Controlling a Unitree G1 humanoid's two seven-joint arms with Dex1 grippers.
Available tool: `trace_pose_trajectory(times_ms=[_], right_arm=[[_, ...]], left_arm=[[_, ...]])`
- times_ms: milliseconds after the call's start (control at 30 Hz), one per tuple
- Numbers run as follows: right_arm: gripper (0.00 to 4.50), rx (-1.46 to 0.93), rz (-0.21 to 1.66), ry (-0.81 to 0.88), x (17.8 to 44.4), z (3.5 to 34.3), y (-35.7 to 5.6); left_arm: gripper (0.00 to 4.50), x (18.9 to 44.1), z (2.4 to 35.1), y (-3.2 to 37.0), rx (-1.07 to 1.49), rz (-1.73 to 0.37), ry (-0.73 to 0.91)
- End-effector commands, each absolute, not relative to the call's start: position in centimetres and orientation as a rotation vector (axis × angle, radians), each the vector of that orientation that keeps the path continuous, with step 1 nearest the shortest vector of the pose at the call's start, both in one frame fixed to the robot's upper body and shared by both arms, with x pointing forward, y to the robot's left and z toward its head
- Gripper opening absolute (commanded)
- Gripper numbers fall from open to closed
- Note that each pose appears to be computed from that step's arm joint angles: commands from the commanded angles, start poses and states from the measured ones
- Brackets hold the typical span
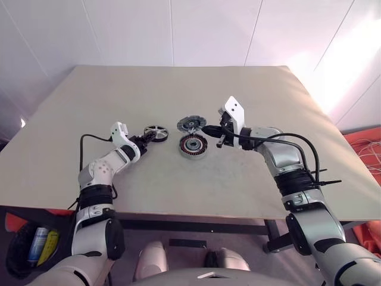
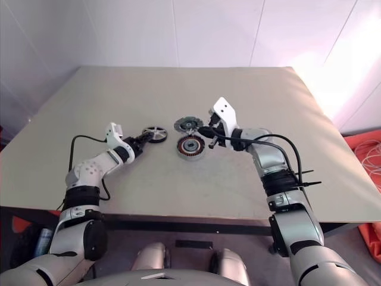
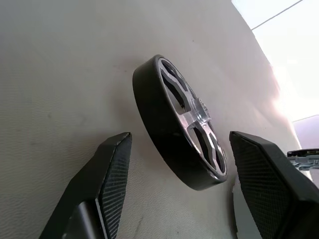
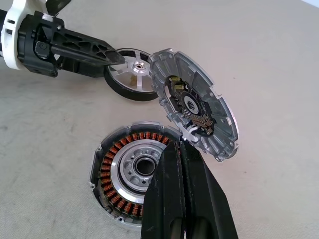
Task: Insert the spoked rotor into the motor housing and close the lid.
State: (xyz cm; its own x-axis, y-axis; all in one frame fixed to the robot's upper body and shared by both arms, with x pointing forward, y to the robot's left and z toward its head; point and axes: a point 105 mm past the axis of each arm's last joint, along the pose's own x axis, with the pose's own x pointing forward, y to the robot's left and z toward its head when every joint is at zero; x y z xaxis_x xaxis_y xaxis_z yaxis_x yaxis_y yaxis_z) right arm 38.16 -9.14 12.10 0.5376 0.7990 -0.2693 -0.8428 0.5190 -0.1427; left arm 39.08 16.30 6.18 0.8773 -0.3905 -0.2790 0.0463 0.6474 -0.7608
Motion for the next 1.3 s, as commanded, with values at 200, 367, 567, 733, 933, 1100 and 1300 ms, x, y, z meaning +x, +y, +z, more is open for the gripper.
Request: trace_pose_trajectory(times_ms=[200,367,567,733,933,1100,1300], right_arm=[[0.0,-0.258,0.987,0.122,38.4,13.7,-8.8],[0.0,-0.255,0.973,0.115,38.5,14.0,-8.9],[0.0,-0.251,0.946,0.113,38.9,14.2,-9.0],[0.0,-0.261,0.924,0.123,39.2,14.1,-9.3],[0.0,-0.263,0.911,0.126,39.3,14.3,-9.9],[0.0,-0.277,0.879,0.15,39.3,13.9,-11.5],[0.0,-0.305,0.797,0.191,39.7,13.5,-14.5]], left_arm=[[3.29,41.3,8.1,15.0,-0.95,-0.262,0.393],[3.11,41.5,7.6,15.0,-0.957,-0.239,0.41],[1.47,41.5,7.2,15.5,-0.963,-0.219,0.414],[1.47,41.2,7.3,16.1,-0.955,-0.231,0.393],[1.47,40.0,8.3,16.0,-1.01,-0.333,0.378],[1.47,37.0,10.1,14.5,-1.096,-0.552,0.409],[1.47,34.4,10.4,15.3,-1.13,-0.621,0.443]])
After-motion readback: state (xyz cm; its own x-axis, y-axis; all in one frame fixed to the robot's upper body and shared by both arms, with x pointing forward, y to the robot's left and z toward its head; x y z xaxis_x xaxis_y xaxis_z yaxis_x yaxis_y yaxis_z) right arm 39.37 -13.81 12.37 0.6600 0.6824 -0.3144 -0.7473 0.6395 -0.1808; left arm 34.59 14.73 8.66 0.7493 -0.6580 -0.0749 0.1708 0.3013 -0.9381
